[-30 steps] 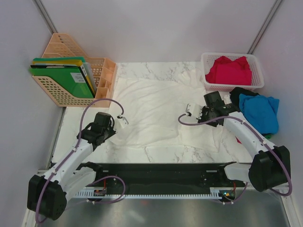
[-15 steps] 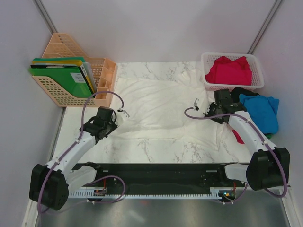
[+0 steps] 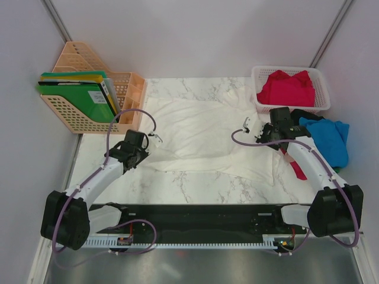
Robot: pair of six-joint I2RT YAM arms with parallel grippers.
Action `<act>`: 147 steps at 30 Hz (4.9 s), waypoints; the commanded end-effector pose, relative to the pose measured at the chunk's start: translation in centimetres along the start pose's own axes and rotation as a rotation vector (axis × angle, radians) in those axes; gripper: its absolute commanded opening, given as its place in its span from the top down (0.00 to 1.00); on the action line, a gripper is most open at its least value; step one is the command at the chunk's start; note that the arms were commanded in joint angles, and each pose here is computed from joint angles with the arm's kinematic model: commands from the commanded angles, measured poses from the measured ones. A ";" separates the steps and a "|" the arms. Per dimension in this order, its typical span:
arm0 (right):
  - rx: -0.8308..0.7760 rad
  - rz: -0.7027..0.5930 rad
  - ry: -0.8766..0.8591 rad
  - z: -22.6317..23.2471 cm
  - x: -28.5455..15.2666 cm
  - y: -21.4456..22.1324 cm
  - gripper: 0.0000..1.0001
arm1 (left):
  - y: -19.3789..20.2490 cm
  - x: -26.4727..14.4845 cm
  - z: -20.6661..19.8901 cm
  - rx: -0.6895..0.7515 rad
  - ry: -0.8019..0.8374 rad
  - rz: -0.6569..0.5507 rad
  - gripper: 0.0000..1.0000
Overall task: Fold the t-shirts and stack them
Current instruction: Fold the flattened tshirt in 1/3 of the way
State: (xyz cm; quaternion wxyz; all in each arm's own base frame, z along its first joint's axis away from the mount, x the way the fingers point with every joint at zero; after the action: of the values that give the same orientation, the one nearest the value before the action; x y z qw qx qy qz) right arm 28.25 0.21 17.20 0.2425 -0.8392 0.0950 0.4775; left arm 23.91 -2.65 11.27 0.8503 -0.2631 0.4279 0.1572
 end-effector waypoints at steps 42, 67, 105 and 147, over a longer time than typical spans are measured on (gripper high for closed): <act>-0.041 -0.083 0.067 -7.4 5.6 -8.2 1.00 | -2.2 2.0 2.1 -0.020 -0.031 -0.032 0.98; -0.051 -0.101 0.103 -10.2 9.1 -13.4 1.00 | -1.4 2.4 1.2 -0.017 -0.011 -0.011 0.98; -0.080 -0.024 0.101 -9.3 12.0 -12.2 1.00 | -2.0 4.9 3.6 -0.054 -0.096 0.126 0.98; 0.483 -0.107 -0.141 3.3 0.2 -4.0 0.02 | -6.0 1.1 2.6 -0.156 0.119 -0.213 0.00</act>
State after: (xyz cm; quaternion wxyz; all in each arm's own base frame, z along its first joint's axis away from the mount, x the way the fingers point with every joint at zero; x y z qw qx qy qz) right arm 27.30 4.01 14.69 0.4254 -0.7213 0.2036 0.5072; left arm 28.51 -3.27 10.90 0.8347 -0.3123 0.4238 0.1616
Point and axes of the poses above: each gripper's point midway between its finger pads, its own x axis out along the fingers, its own z axis along the line the jaws close on, y = z × x, the point moved 5 cm from there along -x, back along the fingers, and after that the axes turned 3 degrees about x, right-handed, at the moved point
